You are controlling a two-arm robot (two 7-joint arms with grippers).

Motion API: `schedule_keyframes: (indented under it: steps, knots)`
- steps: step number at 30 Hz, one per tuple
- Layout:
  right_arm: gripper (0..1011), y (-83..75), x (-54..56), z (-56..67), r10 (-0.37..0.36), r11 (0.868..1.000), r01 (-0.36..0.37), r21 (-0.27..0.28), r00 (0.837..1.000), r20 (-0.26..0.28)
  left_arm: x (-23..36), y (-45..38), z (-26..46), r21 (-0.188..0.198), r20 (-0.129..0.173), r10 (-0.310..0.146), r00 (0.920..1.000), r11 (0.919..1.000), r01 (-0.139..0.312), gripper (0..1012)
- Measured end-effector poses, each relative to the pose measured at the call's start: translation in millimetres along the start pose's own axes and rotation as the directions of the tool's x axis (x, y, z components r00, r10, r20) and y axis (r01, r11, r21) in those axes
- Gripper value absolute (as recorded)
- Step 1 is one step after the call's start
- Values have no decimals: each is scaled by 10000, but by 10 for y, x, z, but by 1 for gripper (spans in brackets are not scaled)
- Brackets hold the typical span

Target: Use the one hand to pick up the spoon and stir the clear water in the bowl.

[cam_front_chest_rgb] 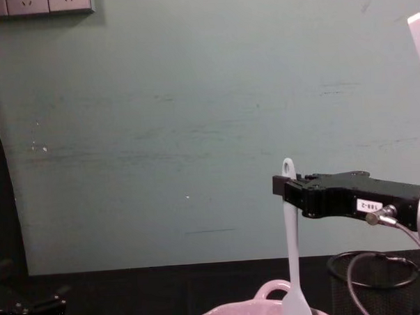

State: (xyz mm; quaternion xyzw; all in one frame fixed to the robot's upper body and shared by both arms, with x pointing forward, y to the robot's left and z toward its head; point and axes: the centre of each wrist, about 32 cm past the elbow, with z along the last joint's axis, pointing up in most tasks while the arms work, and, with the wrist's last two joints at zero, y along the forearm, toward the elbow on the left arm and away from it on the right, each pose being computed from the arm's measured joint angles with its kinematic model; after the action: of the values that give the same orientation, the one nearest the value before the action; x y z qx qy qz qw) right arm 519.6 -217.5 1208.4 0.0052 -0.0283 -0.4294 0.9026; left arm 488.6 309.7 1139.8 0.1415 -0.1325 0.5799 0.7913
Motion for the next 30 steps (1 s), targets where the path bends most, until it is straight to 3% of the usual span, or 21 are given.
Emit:
schedule_keyframes:
  steps: [9, 12, 18, 24, 30]
  knots:
    - [118, -74, -210, 24, 785, 9964, -778, -326, 9967, 214, 0, 0, 0, 0, 0, 0, 10000, 10000, 0, 1011]
    - [118, -68, -333, 29, 1158, 9929, -1151, -309, 9930, 244, 0, 0, 0, 0, -1, 0, 10000, 10000, 0, 1011]
    - [118, 8, -471, 44, 1599, 9870, -1597, -168, 9871, 113, 0, 0, 0, 1, 0, 0, 10000, 10000, 0, 1011]
    - [118, 132, -510, 54, 1778, 9840, -1778, -54, 9841, 12, 0, 0, 0, -1, 0, 1, 10000, 10000, -1, 1011]
    - [118, 291, -481, 22, 1724, 9850, -1724, -3, 9850, -82, 0, 0, 0, 0, 0, 1, 10000, 10000, -1, 1011]
